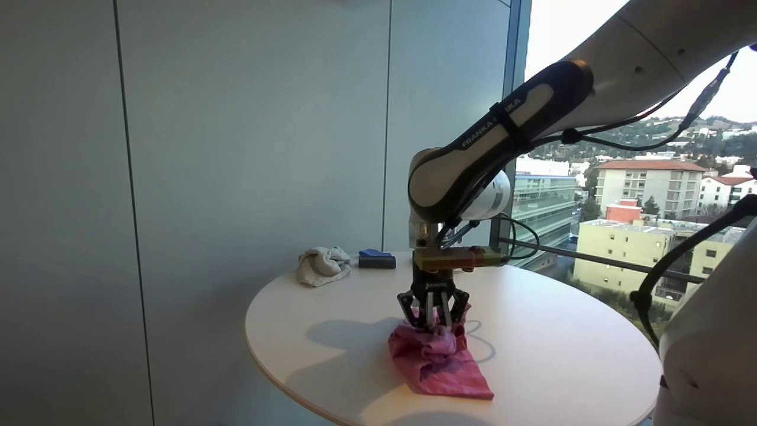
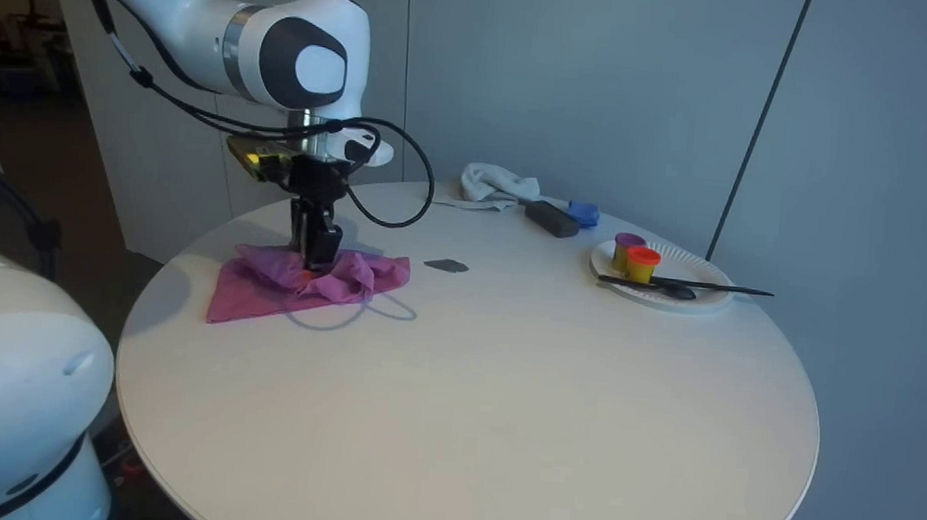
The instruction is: Fold the pink t-shirt
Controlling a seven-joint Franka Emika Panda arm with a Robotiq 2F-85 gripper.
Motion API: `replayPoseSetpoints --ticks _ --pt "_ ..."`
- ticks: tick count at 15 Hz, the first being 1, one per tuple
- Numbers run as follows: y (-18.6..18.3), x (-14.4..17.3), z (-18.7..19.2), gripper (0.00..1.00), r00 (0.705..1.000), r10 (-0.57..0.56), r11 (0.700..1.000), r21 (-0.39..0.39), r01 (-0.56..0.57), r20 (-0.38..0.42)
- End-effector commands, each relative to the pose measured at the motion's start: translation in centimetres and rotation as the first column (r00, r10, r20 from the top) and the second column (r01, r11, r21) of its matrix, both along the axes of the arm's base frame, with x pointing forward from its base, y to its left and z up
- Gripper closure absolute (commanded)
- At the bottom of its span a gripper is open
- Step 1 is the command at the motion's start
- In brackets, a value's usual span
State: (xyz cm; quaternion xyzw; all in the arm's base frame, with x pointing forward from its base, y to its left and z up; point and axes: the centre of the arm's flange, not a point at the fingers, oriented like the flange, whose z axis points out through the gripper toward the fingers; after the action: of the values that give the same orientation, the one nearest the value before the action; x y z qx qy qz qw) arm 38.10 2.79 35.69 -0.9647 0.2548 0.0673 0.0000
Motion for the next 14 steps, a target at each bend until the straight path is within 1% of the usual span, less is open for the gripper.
replayPoseSetpoints --ticks 1,2,3,4,6,9,11,12,13,14 --pt "-0.6 -0.5 2.3 0.38 0.993 -0.094 0.984 -0.143 0.103 0.068" --pt "-0.7 -0.8 3.3 0.3 0.989 -0.089 0.98 -0.167 0.109 0.121" --pt "-0.5 -1.3 4.7 0.23 0.982 -0.069 0.98 -0.171 0.099 0.174" --pt "-0.2 -2.0 6.0 0.14 0.978 -0.038 0.979 -0.19 0.078 0.205" --pt "0.3 -2.9 8.3 0.0 0.96 -0.003 0.976 -0.21 0.064 0.279" --pt "1.1 -4.1 10.9 0.0 0.922 0.037 0.964 -0.258 0.069 0.386" --pt "1.7 -4.4 11.9 0.0 0.884 0.068 0.958 -0.279 0.073 0.462" --pt "1.4 -3.1 11.1 0.0 0.925 0.051 0.968 -0.247 0.047 0.376" --pt "1.6 -3.4 11.6 0.0 0.913 0.063 0.966 -0.255 0.046 0.404" --pt "1.8 -3.8 11.7 0.0 0.906 0.069 0.965 -0.26 0.046 0.417"
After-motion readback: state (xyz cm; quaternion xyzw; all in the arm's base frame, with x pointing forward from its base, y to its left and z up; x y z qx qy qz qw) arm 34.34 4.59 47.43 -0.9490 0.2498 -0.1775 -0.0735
